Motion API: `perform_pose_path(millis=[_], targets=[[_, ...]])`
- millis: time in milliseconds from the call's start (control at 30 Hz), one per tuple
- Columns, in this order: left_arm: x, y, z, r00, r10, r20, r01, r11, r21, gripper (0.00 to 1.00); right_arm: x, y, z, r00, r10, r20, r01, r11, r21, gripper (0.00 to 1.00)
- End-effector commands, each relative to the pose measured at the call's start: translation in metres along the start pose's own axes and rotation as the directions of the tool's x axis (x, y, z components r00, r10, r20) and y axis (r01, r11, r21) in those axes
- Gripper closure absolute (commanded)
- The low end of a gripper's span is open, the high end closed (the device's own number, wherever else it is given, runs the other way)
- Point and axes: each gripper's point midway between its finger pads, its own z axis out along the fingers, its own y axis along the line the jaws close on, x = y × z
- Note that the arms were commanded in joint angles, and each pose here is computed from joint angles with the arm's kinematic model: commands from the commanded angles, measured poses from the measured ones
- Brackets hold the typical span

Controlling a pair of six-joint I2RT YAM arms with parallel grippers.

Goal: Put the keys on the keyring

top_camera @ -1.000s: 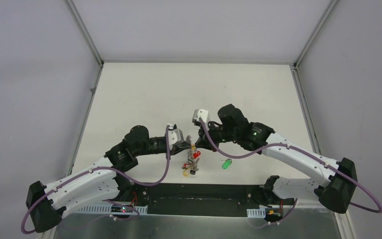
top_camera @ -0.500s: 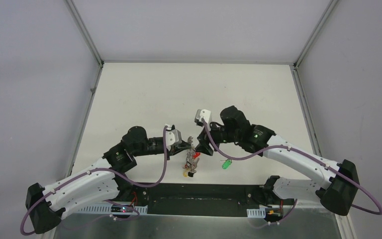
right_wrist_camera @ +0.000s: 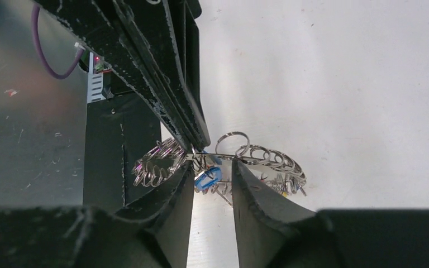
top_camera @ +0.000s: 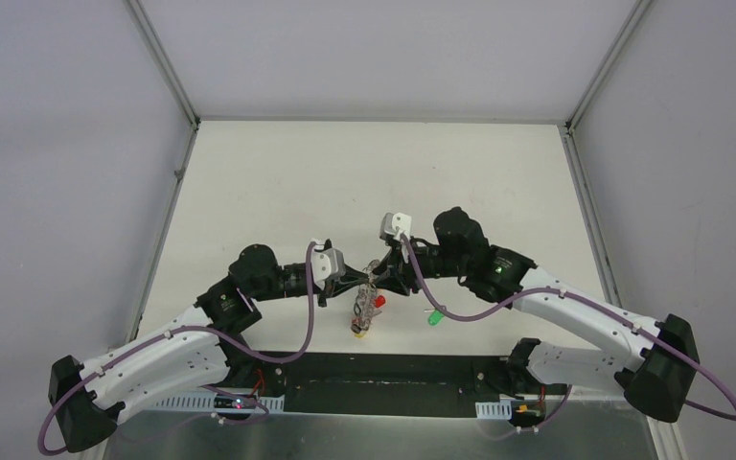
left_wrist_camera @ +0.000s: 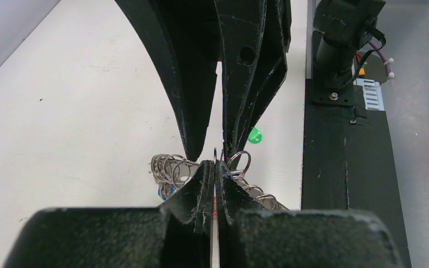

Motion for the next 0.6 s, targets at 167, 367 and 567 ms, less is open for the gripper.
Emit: perform_pose_path(millis=[167,367,567], targets=[[-0.0356,0.0005,-0.0008,0.991,0.042,0.127,-0.042,0.999,-0.003,1.0,-0.0254,0.0119,0.0007,0.989,-0.069,0.13,0.078,0.995,-0.064,0.93],[-0.0348,0.0005,-0.0014,0.991,0.037,0.126,-0.037,0.999,-0.006,1.0,-0.0249,0.0156,-0.0009,0.984,-0.088,0.156,0.1,0.992,-0.075,1.0],[-0.0321,0.0018,-0.0039,0.992,0.034,0.117,-0.032,0.999,-0.021,1.0,-0.0222,0.0137,-0.0048,0.984,-0.093,0.15,0.101,0.993,-0.053,1.0]])
